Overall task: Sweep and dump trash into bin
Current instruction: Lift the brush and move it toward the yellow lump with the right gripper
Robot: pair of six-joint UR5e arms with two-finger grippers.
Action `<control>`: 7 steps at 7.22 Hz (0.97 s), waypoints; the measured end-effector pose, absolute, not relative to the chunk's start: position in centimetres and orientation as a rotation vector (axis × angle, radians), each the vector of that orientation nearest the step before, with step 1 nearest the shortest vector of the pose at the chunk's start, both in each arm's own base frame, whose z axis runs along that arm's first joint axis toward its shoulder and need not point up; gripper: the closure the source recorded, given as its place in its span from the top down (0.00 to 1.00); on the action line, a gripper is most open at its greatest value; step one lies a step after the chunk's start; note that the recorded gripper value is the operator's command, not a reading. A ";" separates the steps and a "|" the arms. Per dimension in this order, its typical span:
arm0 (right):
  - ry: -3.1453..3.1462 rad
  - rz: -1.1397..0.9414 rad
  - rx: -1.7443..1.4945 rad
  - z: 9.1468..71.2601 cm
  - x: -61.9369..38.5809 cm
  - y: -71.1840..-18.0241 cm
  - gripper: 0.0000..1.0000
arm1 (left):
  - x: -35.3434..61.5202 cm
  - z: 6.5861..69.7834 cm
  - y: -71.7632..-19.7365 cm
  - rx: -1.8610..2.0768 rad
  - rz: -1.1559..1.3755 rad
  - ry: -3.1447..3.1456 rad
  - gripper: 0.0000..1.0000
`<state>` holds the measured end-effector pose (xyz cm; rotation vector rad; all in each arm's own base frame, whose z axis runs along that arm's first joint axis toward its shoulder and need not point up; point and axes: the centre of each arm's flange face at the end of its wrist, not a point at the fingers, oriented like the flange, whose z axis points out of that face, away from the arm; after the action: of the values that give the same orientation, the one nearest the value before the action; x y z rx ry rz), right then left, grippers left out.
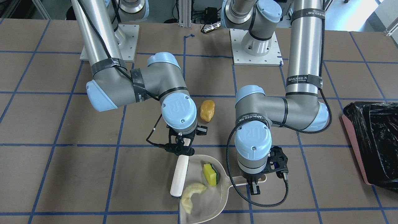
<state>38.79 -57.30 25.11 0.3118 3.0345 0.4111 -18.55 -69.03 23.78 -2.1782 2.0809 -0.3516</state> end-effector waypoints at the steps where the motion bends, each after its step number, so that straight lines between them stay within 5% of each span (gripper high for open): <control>1: 3.033 0.395 0.302 26.0 39.5 -56.9 0.00 | -18.6 23.8 -69.0 -2.178 -0.351 2.081 0.00; 7: 3.147 0.256 0.232 36.2 36.0 -52.9 0.00 | -16.0 24.5 -69.5 -2.254 -0.138 2.195 0.00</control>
<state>36.03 -52.89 36.20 0.2320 3.1475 0.2558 -16.00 -69.51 24.54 -2.2539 2.1945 -0.1382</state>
